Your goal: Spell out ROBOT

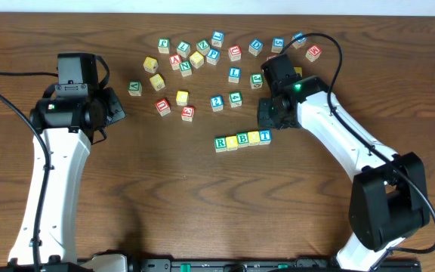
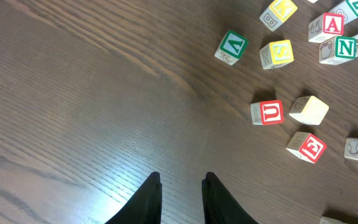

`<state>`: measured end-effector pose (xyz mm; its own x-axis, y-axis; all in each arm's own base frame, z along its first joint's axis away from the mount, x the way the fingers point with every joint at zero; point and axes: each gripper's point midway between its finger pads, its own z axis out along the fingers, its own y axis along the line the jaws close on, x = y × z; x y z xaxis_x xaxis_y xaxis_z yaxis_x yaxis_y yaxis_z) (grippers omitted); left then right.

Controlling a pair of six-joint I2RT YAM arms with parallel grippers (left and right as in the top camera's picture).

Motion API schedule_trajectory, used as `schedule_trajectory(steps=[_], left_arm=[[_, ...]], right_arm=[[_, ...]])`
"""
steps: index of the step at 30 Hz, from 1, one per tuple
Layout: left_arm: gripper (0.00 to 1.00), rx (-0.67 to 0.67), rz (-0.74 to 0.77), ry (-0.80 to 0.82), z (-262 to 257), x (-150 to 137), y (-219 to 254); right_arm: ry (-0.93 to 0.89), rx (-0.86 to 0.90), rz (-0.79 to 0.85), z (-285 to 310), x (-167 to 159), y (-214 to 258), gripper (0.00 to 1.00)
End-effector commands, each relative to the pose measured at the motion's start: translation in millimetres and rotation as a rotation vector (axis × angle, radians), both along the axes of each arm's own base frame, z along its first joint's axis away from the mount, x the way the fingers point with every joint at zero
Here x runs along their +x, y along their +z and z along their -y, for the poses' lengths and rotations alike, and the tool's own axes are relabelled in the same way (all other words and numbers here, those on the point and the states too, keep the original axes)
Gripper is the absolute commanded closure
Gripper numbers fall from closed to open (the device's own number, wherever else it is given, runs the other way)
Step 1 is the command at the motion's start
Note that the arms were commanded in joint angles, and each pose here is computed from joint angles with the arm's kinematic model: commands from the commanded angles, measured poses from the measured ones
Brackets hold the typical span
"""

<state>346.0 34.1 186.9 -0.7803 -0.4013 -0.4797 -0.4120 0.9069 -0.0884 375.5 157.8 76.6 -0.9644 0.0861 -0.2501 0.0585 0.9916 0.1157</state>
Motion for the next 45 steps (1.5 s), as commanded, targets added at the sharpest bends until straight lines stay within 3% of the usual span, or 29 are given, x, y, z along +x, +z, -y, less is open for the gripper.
schedule_trajectory(steps=[1,18,45], left_arm=[[0.77,0.02,-0.001,0.001,-4.5,0.5,0.8],[0.78,0.02,-0.001,0.001,-4.5,0.5,0.8],[0.78,0.02,-0.001,0.001,-4.5,0.6,0.6]], right_arm=[[0.022,-0.008,0.003,-4.1,6.0,-6.8,0.97],[0.028,-0.003,-0.051,-10.4,7.5,-38.6,0.98],[0.081,0.026,0.02,-38.0,17.1,-37.9,0.98]])
